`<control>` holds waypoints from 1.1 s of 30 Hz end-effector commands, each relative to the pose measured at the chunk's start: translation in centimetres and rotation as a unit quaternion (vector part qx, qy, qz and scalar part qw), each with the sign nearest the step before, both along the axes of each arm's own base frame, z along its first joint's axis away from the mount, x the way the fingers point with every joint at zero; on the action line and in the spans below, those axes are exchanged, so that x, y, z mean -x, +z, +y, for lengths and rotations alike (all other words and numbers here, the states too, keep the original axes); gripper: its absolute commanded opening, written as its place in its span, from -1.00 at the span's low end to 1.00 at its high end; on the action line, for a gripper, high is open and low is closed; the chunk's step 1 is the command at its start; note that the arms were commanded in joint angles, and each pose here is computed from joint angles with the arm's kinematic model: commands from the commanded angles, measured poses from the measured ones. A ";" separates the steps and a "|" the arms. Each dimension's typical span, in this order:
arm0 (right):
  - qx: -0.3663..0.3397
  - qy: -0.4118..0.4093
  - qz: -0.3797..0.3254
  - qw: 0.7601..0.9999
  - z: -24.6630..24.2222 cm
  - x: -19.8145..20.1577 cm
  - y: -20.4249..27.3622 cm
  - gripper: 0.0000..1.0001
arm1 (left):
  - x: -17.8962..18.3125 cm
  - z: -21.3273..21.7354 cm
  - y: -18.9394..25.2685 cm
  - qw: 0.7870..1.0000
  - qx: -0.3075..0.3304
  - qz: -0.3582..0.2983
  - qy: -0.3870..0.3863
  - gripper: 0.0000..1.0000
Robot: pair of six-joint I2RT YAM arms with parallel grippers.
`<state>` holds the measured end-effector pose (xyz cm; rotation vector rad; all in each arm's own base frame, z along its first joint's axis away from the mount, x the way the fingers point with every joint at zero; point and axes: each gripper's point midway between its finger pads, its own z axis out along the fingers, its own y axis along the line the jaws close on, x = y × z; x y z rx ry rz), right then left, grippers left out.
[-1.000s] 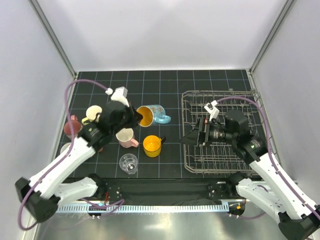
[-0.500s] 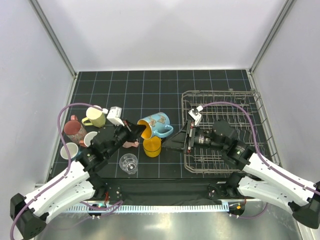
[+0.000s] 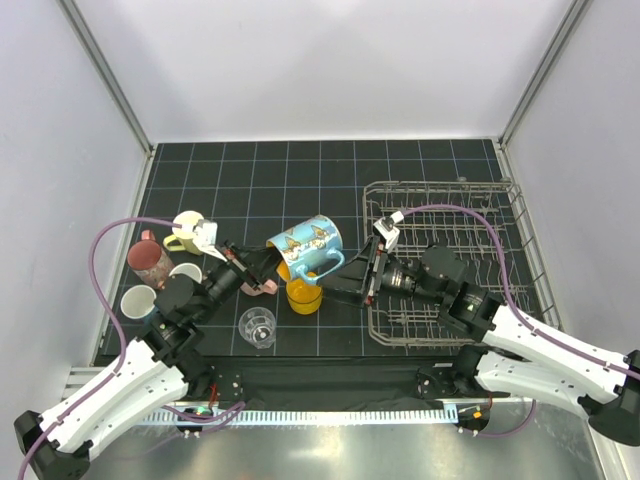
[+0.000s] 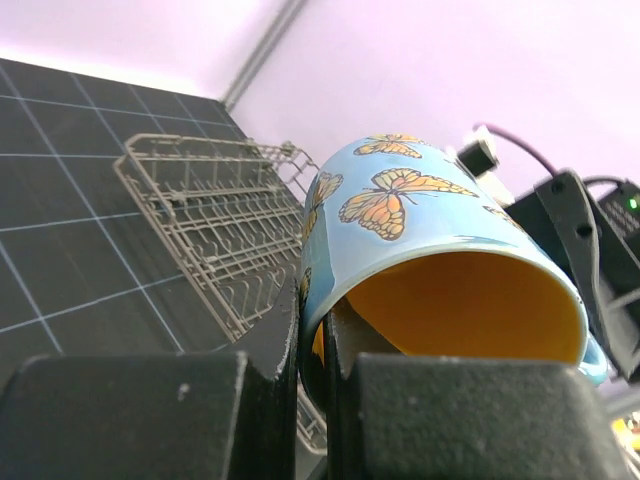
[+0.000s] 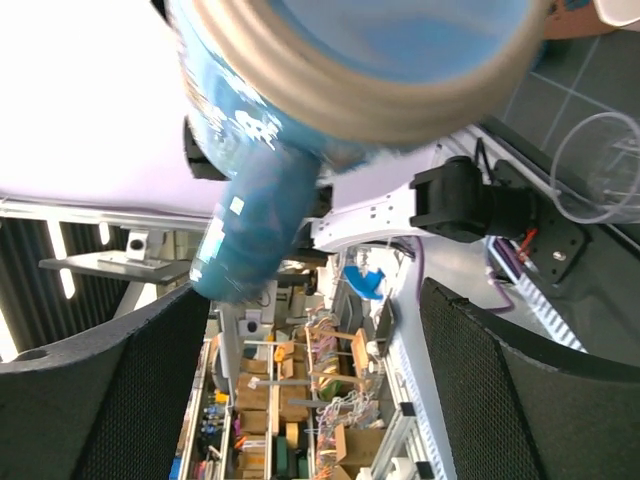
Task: Load the cups into the dish rack
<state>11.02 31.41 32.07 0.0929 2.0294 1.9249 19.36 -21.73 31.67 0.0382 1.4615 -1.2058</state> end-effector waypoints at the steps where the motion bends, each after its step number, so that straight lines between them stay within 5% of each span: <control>1: -0.070 -0.015 -0.020 0.997 -0.1 0.0 4.7 0.67 | 3.1 0.5 7.6 0.989 0.084 -0.117 -0.046 -0.99; 8: -0.075 -0.014 -0.021 0.997 0.4 0.9 5.8 0.63 | 3.2 0.8 8.0 0.986 0.078 -0.139 -0.038 -0.99; 17: -0.104 -0.004 0.026 0.994 2.2 0.4 6.1 0.24 | 3.8 0.4 8.5 0.982 0.063 -0.170 -0.051 -0.99; 21: -0.107 -0.013 0.037 0.993 2.4 -0.1 5.9 -0.10 | 4.3 0.1 8.6 0.979 0.056 -0.183 -0.065 -0.99; 33: -0.099 -0.080 0.036 0.991 0.8 -1.7 4.8 -0.56 | 5.2 -0.9 7.8 0.975 0.037 -0.196 -0.101 -1.00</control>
